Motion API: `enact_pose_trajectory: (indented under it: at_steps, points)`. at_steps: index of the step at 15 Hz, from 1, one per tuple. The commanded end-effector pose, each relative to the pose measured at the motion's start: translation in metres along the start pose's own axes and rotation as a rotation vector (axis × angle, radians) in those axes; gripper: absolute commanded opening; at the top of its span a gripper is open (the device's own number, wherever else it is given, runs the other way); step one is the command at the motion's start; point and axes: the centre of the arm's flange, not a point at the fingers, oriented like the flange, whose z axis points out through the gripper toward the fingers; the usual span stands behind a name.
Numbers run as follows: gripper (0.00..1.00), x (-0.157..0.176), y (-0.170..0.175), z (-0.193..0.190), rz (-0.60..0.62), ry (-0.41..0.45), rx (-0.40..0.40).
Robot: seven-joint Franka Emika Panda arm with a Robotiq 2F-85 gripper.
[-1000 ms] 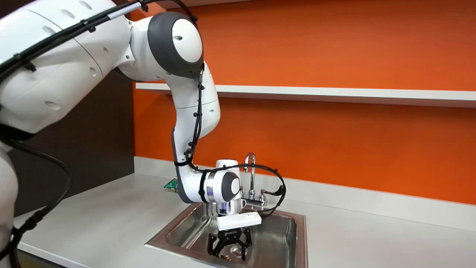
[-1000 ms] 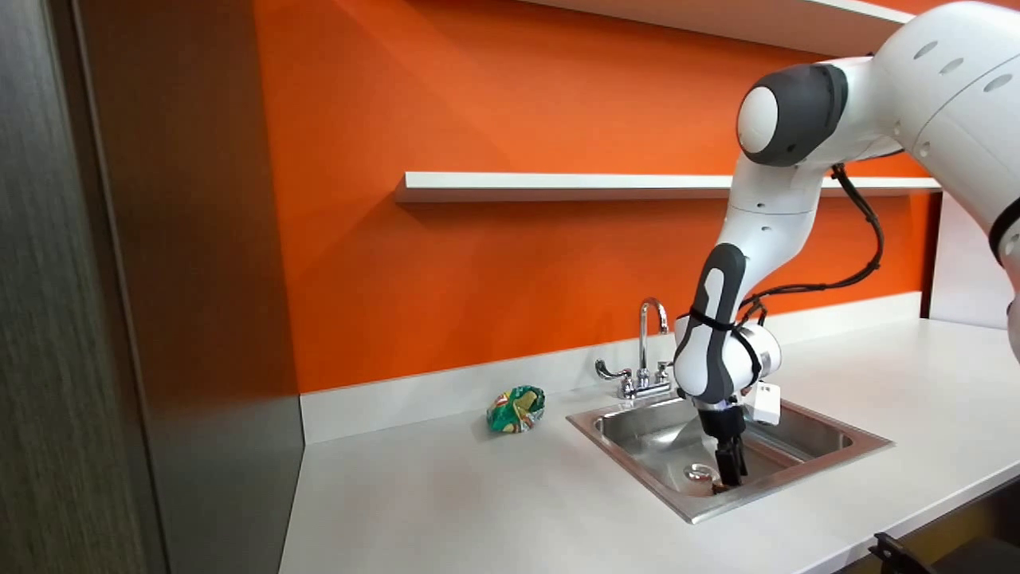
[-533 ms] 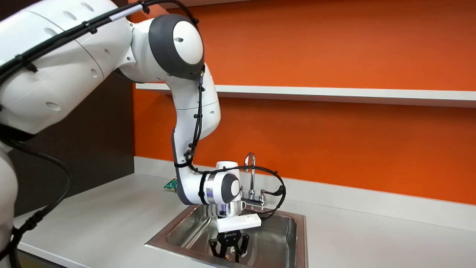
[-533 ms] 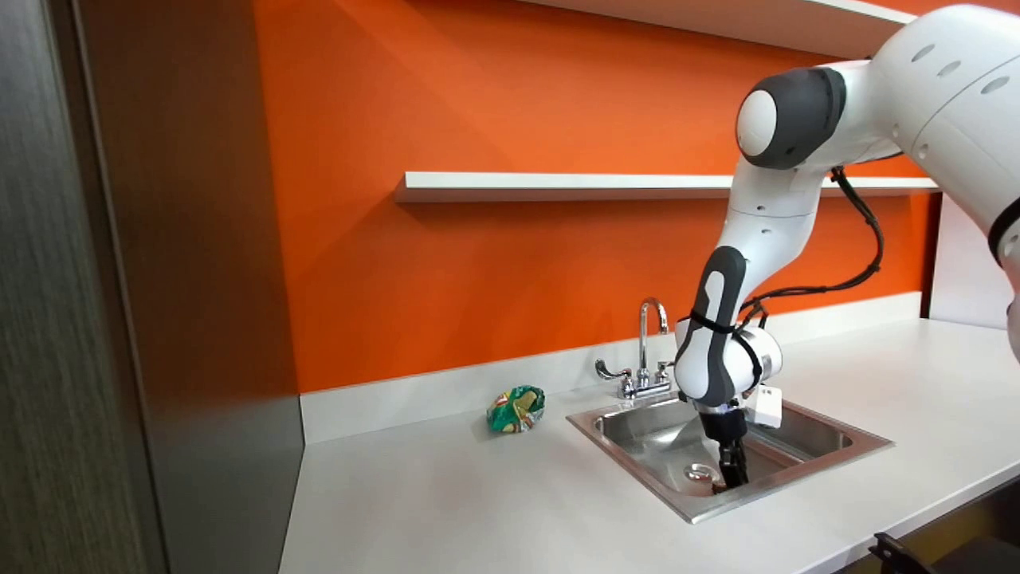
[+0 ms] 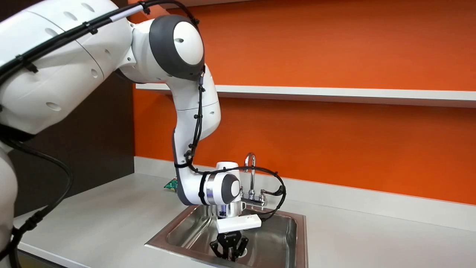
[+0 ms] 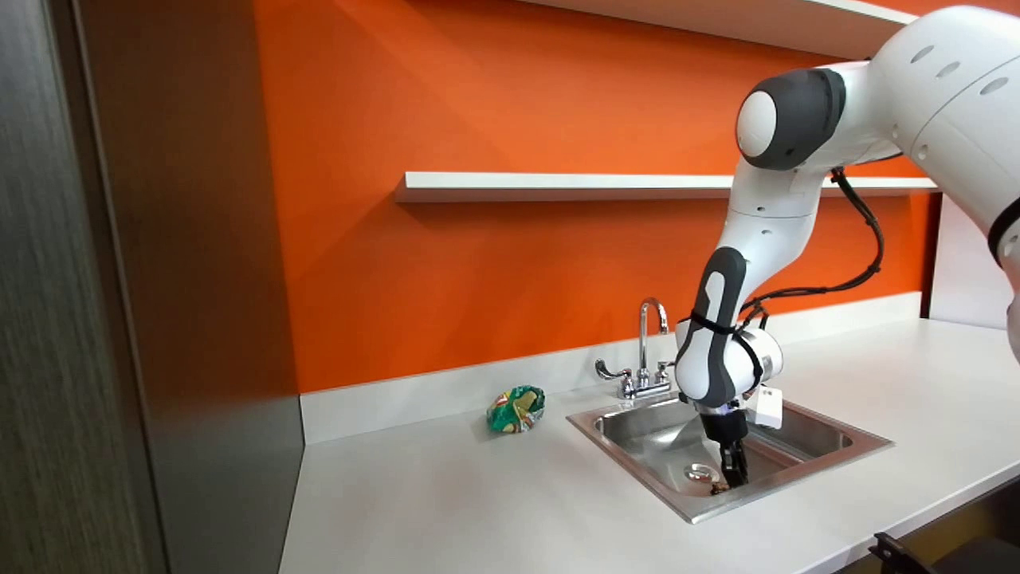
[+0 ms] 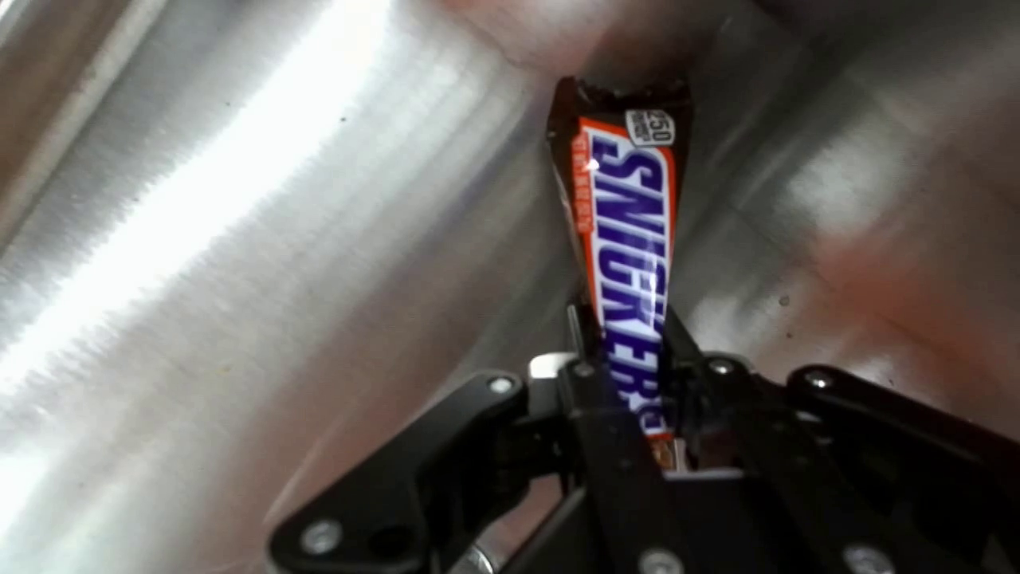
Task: Shift the snickers bar to the counter on the left
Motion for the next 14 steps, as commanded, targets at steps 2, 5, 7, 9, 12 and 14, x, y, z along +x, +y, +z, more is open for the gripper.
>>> enact_pose_trajectory:
  at_steps: [2, 5, 7, 9, 12, 14]
  points:
    - [0.04, -0.004, 0.004, -0.016, 0.009, -0.001, 0.001]
    - [0.04, -0.005, 0.001, -0.035, 0.021, 0.015, -0.018]
    - [0.04, -0.006, -0.001, -0.049, 0.025, 0.027, -0.033]
    - [0.04, -0.007, -0.005, -0.064, 0.025, 0.039, -0.05]
    - [0.04, -0.008, -0.013, -0.083, 0.026, 0.053, -0.067]
    - [0.04, -0.008, -0.024, -0.098, 0.027, 0.066, -0.081]
